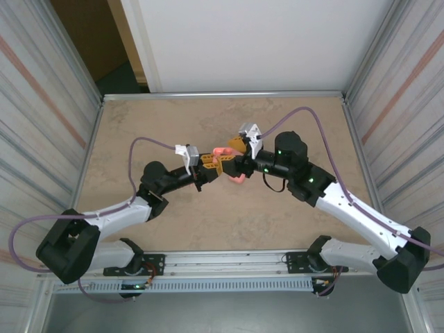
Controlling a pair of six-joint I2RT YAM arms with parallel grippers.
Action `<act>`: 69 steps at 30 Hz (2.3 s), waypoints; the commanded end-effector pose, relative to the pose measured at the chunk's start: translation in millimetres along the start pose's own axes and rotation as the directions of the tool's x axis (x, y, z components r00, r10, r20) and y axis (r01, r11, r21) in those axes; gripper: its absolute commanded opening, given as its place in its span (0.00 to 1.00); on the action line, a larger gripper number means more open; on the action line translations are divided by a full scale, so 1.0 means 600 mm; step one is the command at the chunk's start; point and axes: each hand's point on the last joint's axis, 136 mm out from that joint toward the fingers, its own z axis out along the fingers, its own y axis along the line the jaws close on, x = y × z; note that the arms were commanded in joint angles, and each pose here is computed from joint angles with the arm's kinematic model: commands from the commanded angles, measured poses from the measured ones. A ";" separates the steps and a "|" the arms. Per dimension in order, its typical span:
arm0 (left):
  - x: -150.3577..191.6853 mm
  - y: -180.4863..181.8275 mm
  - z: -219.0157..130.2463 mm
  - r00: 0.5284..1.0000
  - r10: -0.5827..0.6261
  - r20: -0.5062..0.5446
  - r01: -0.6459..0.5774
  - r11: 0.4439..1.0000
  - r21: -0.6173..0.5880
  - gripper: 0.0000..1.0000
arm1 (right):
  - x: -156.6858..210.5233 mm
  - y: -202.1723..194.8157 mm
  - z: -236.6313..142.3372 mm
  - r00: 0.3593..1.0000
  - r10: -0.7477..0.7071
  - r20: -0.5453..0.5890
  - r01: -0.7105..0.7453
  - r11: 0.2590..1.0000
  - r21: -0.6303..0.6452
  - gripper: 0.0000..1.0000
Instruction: Insert the wireless bluetooth earbuds into the charging case
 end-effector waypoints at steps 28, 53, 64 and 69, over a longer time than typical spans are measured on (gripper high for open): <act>-0.082 -0.038 -0.031 0.985 0.131 0.114 -0.130 0.991 -0.018 0.00 | 0.123 -0.198 -0.072 0.912 0.408 0.028 -0.385 0.834 0.394 0.80; -0.126 -0.059 -0.073 0.968 0.217 0.127 -0.207 0.974 -0.087 0.00 | 0.277 -0.174 0.149 0.788 0.540 -0.295 -0.464 0.836 0.293 0.59; -0.132 -0.069 -0.084 0.964 0.225 0.143 -0.215 0.973 -0.083 0.00 | 0.335 -0.153 0.224 0.749 0.531 -0.396 -0.452 0.847 0.280 0.57; -0.129 -0.070 -0.085 0.964 0.226 0.141 -0.216 0.973 -0.082 0.00 | 0.369 -0.140 0.250 0.741 0.493 -0.456 -0.401 0.869 0.288 0.56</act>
